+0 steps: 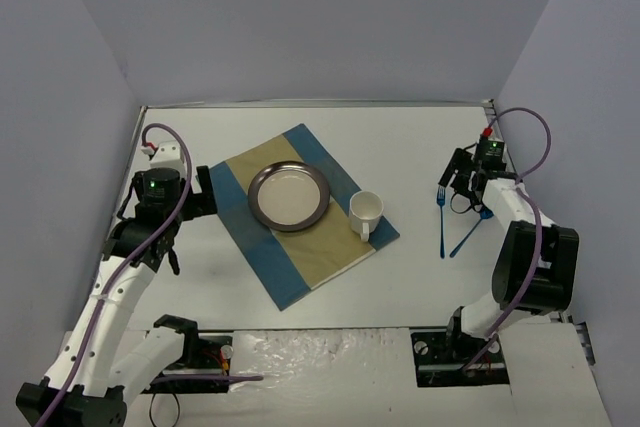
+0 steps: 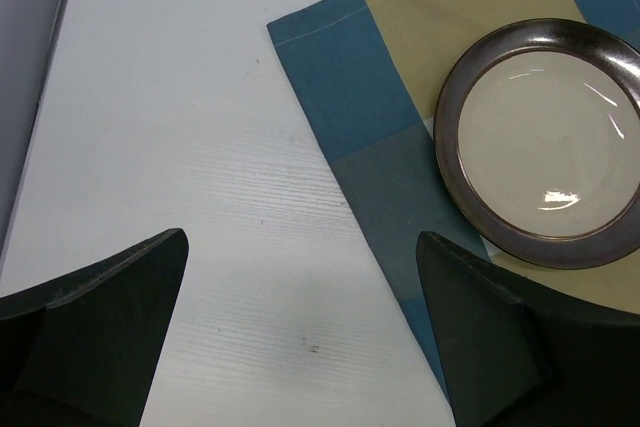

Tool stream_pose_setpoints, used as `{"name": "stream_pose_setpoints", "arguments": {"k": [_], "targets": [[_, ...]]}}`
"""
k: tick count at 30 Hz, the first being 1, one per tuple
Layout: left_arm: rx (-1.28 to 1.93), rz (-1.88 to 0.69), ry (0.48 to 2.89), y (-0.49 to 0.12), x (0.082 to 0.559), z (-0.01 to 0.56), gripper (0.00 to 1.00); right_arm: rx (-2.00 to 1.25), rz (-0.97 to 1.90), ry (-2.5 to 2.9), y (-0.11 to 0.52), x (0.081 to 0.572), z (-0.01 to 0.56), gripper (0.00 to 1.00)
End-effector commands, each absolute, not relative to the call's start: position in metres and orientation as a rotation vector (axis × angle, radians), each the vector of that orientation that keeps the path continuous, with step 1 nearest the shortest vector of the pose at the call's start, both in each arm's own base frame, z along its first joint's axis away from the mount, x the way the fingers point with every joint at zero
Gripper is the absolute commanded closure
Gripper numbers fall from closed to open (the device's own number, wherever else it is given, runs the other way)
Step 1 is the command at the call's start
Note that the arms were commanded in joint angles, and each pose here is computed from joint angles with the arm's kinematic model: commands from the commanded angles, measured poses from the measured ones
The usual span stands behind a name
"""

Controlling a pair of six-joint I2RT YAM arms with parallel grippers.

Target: Set the dinner table for one person

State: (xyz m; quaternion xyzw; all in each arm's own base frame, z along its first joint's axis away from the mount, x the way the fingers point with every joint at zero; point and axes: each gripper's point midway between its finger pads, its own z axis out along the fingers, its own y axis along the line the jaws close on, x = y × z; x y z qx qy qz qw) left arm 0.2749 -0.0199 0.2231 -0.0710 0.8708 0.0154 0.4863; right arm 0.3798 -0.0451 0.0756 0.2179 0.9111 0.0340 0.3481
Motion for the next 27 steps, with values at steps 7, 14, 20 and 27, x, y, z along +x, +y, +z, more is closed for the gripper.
{"name": "stream_pose_setpoints", "arguments": {"k": [7,14,20,27], "targets": [[-0.178,-0.036,2.049,-0.026,0.281,0.240,0.04,0.161,0.157,2.281,-0.038,0.428,0.076,0.34],[-0.176,-0.040,2.043,-0.027,0.280,0.241,0.04,0.030,0.211,2.310,-0.036,0.434,0.052,0.36],[-0.171,-0.043,2.044,-0.027,0.280,0.241,0.05,0.051,0.244,2.346,-0.034,0.428,0.034,0.39],[-0.170,-0.046,2.048,-0.027,0.281,0.240,0.04,0.203,0.103,2.364,-0.055,0.418,0.037,0.47]]}}
